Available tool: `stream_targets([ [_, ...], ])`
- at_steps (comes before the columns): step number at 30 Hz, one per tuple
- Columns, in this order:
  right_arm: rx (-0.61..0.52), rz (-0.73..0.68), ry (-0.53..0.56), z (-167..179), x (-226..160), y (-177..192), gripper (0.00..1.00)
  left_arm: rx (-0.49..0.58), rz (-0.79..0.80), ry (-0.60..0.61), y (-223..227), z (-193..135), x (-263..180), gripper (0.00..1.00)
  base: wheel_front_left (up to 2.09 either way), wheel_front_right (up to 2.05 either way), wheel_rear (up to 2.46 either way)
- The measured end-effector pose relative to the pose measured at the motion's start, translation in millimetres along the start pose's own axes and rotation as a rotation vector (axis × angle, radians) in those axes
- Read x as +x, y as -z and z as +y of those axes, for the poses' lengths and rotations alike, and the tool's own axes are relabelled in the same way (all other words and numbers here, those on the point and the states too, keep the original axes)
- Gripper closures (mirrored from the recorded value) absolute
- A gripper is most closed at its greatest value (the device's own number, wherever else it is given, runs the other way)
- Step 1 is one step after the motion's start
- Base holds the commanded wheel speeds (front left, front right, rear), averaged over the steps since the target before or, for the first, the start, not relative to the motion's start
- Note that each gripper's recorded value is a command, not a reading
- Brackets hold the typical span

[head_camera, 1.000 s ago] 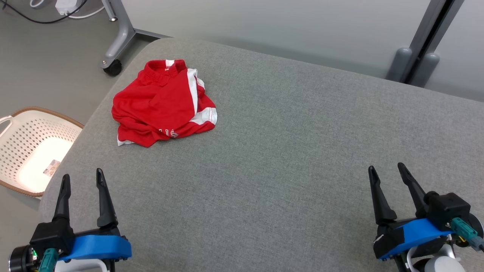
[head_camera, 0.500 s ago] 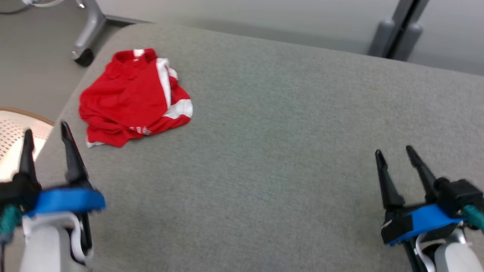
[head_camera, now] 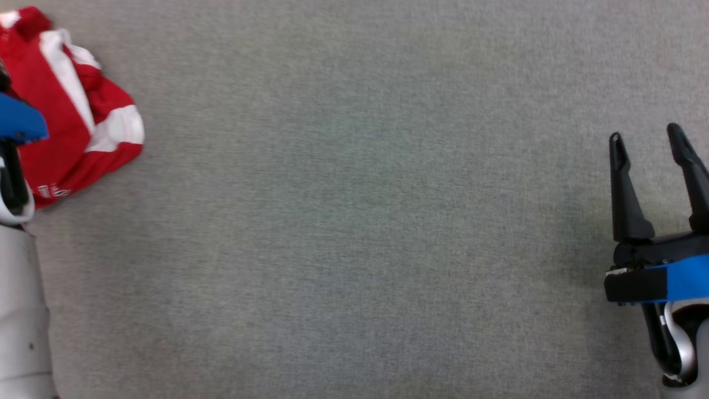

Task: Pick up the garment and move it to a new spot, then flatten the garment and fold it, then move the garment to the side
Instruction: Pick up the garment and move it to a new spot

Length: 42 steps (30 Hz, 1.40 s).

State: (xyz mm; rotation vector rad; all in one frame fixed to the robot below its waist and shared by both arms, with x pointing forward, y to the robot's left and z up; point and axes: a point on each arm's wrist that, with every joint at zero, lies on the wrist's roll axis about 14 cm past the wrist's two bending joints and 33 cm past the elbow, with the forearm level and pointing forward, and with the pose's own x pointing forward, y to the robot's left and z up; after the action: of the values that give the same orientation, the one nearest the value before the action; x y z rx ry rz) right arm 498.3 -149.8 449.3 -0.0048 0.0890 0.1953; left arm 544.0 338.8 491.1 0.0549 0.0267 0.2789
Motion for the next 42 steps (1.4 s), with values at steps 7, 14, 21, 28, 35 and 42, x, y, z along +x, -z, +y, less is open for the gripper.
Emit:
stream_targets([
  [7, -0.021, 0.032, 0.061, -24.2, -1.5, 14.8, 0.0, 0.037, 0.272, 0.019, 80.2, -12.3, 28.9, 0.0, 0.0, 0.0, 0.0],
  [14, -0.024, 0.041, 0.08, -31.4, -0.8, 20.9, 0.0, 0.029, 0.587, -0.02, 148.5, -4.2, 5.3, 0.0, 0.0, 0.0, 0.0],
  [21, -0.013, 0.038, 0.064, -25.7, 2.4, 21.2, 0.0, 0.004, 0.691, -0.024, 159.3, -2.2, -3.8, 0.0, 0.0, 0.0, 0.0],
  [28, -0.012, 0.025, 0.067, -25.6, -1.4, 13.8, 0.0, 0.003, 0.63, -0.006, 148.5, -8.2, -0.5, 1.0, 0.0, 0.0, 0.0],
  [35, 0.0, -0.002, 0.099, -31.7, -14.0, 2.1, 0.0, 0.02, 0.339, 0.086, 76.6, -36.9, 32.9, 1.0, 0.0, 0.0, 0.0],
  [42, 0.025, -0.033, 0.151, -41.1, -37.7, -11.2, 0.0, 0.04, -0.001, 0.293, -32.1, -118.3, 52.7, 1.0, 0.0, 0.0, 0.0],
])
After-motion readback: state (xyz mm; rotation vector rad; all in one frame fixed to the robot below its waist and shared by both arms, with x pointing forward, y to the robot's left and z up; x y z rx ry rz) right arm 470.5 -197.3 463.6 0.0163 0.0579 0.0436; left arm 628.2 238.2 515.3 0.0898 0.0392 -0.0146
